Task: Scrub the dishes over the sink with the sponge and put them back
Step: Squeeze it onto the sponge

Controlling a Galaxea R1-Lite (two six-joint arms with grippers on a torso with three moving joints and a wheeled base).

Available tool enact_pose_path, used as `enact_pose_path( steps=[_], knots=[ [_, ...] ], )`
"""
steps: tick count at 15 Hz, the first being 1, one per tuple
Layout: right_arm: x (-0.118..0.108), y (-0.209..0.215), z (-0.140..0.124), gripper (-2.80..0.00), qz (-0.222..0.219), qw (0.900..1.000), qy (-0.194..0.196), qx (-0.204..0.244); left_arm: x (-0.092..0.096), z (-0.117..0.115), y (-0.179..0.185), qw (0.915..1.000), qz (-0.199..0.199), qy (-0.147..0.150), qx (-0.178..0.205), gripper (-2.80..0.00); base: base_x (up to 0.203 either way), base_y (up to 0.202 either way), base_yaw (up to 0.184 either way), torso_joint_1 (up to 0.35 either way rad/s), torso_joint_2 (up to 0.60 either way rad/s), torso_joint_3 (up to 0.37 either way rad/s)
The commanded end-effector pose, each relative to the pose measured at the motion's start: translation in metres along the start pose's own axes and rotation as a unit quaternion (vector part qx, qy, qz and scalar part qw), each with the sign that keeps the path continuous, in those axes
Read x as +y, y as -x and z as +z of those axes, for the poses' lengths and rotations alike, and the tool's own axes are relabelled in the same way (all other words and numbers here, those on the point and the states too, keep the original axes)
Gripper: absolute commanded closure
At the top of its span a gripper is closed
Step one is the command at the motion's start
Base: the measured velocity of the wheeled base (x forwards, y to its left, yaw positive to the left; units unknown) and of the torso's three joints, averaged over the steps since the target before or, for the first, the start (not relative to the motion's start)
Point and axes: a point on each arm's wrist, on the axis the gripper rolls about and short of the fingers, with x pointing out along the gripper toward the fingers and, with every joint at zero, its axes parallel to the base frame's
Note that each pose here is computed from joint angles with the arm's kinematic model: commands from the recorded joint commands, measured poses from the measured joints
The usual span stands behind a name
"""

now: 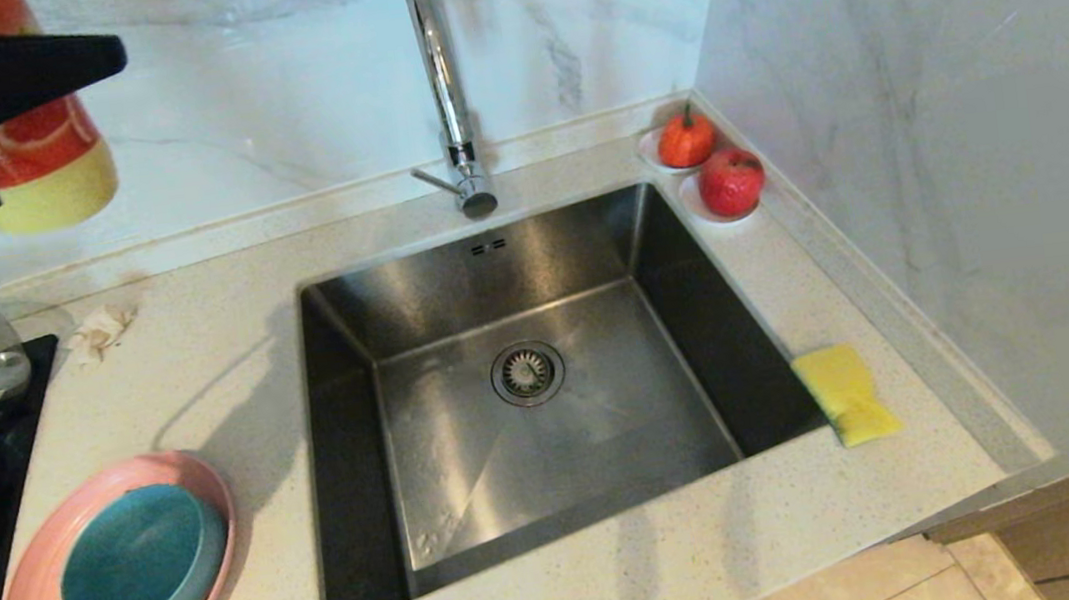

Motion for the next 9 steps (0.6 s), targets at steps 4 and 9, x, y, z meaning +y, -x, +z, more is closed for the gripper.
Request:
enact_pose_path(
  steps=[4, 9],
  knots=[
    [0.000, 0.000, 0.000, 0.00, 0.000, 1.000, 0.000, 0.000, -0.037, 0.005, -0.065, 0.9979, -0.063, -0.004, 0.009, 0.00, 0.000, 0.000, 0.000, 0.000, 0.00, 0.000],
    [0.000, 0.000, 0.000, 0.00, 0.000, 1.000, 0.000, 0.000, -0.070, 0.010, -0.079, 0.9944, -0.105, -0.011, 0.006, 0.00, 0.000, 0.000, 0.000, 0.000, 0.00, 0.000]
  ],
)
